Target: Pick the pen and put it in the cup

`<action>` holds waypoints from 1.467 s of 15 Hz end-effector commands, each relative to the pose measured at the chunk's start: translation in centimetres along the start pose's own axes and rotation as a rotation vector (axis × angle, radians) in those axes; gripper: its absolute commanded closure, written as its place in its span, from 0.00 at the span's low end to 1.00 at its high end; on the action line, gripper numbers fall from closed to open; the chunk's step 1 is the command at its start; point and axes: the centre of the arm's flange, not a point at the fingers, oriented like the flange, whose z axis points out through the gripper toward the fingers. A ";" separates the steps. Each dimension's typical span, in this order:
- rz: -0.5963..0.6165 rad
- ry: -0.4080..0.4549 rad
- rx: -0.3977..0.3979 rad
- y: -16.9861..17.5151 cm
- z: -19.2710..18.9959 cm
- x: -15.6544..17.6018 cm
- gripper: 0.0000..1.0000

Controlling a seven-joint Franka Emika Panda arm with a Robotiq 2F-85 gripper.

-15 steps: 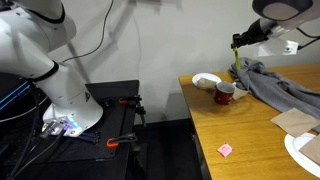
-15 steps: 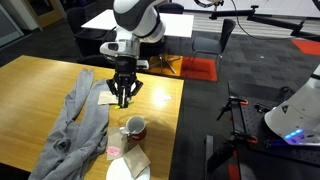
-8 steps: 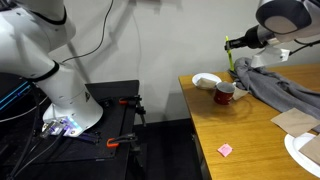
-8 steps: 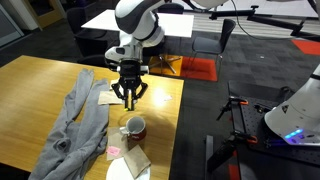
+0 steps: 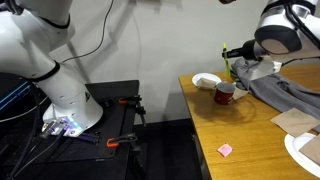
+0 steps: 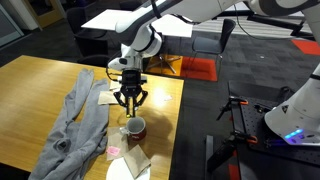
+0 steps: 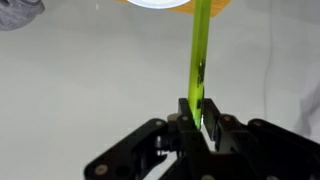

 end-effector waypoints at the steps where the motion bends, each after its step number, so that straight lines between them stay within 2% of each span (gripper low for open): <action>1: 0.000 0.001 -0.001 0.1 0.1 -0.2 0.81; 3: -0.001 0.001 -0.002 0.2 0.1 -0.2 0.81; 4: -0.002 0.000 -0.002 0.3 0.1 -0.2 0.95; 6: 0.001 -0.002 -0.033 0.2 -0.3 0.1 0.95; 11: 0.039 0.070 -0.112 0.0 -0.9 0.1 0.95; 15: 0.070 0.121 -0.121 -0.5 -0.6 -0.7 0.95; 22: 0.088 0.157 -0.127 -2.3 0.3 -3.2 0.95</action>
